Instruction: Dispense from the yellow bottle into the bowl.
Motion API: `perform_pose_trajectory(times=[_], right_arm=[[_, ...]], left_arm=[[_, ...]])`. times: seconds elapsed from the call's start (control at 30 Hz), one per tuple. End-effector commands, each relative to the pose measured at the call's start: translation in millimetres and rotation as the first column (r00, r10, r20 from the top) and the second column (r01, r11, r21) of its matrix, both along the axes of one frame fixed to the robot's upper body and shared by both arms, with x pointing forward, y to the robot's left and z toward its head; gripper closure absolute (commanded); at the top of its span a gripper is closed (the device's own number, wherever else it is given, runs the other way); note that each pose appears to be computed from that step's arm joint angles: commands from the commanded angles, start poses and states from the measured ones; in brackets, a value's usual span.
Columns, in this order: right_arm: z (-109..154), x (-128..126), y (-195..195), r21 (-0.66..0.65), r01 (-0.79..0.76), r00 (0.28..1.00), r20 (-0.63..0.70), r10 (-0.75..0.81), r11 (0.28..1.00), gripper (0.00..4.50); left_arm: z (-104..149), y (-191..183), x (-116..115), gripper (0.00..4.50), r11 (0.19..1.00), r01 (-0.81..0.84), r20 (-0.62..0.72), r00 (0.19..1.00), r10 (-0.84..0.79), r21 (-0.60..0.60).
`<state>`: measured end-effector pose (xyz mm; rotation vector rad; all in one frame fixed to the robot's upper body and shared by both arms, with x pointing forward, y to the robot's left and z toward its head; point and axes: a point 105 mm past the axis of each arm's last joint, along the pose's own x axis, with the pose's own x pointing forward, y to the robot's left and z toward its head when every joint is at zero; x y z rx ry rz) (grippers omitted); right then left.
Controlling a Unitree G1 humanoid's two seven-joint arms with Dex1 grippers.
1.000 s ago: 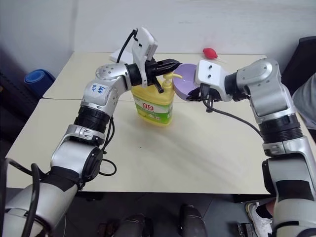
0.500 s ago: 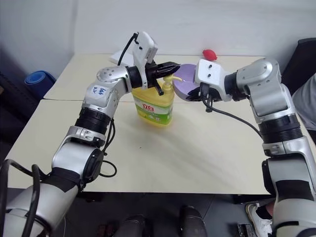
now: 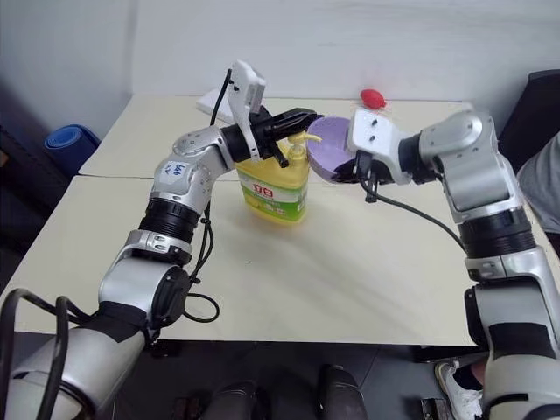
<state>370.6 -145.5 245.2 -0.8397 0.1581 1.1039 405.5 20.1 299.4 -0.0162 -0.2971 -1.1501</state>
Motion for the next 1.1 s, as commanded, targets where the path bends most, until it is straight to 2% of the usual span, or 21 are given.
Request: perform_pose_trajectory(times=[0.03, 0.17, 0.23, 0.33, 0.4, 0.53, 0.63, 0.8, 0.9, 0.93, 1.0, 1.07, 1.1], right_arm=[[12, -7, -22, 0.040, 0.046, 0.997, 0.053, -0.048, 0.998, 4.50], [-12, -12, -64, 0.053, 0.173, 0.985, -0.012, -0.172, 0.983, 4.50], [-42, -16, -103, 0.023, 0.283, 0.957, -0.066, -0.281, 0.959, 4.50], [-71, -23, -142, -0.021, 0.394, 0.915, -0.081, -0.395, 0.919, 4.50], [-84, -28, -156, -0.060, 0.422, 0.901, -0.080, -0.426, 0.904, 4.50], [-104, -35, -170, -0.029, 0.461, 0.881, -0.103, -0.461, 0.887, 4.50], [-108, -33, -174, 0.048, 0.478, 0.877, -0.084, -0.473, 0.877, 4.50], [-108, -42, -176, 0.136, 0.458, 0.889, -0.090, -0.450, 0.878, 3.06], [-74, -47, -173, 0.239, 0.358, 0.916, 0.095, -0.389, 0.903, 1.98], [-59, -50, -169, 0.299, 0.314, 0.915, 0.158, -0.371, 0.901, 1.77], [-47, -58, -163, 0.368, 0.255, 0.919, 0.196, -0.343, 0.894, 1.02], [-51, -82, -129, 0.418, 0.119, 0.960, 0.185, -0.212, 0.901, 0.30], [-57, -95, -112, 0.453, 0.075, 0.973, 0.164, -0.165, 0.888, 0.03]], left_arm=[[52, 25, -27, 4.48, 0.990, 0.092, 0.161, 0.984, -0.074, -0.107], [56, 67, -53, 4.48, 0.989, 0.131, 0.212, 0.970, -0.114, -0.064], [34, 98, -64, 4.48, 0.994, 0.106, 0.180, 0.978, -0.105, 0.002], [-7, 129, -77, 4.48, 0.993, 0.049, 0.137, 0.989, -0.065, 0.111], [-30, 144, -83, 4.48, 0.990, 0.012, 0.101, 0.994, -0.027, 0.144], [-87, 160, -99, 4.48, 0.971, -0.026, -0.002, 1.000, 0.027, 0.239], [-118, 166, -108, 3.87, 0.965, -0.030, -0.097, 0.994, 0.057, 0.261], [-143, 167, -124, 2.35, 0.954, -0.033, -0.141, 0.987, 0.078, 0.298], [-157, 177, -133, 1.42, 0.945, -0.075, -0.151, 0.980, 0.129, 0.319], [-161, 181, -137, 1.20, 0.941, -0.099, -0.154, 0.976, 0.155, 0.323], [-166, 187, -140, 0.55, 0.933, -0.132, -0.148, 0.970, 0.190, 0.333], [-177, 197, -147, 0.00, 0.902, -0.197, -0.101, 0.962, 0.253, 0.385], [-182, 201, -150, 0.00, 0.890, -0.225, -0.092, 0.955, 0.282, 0.396]])
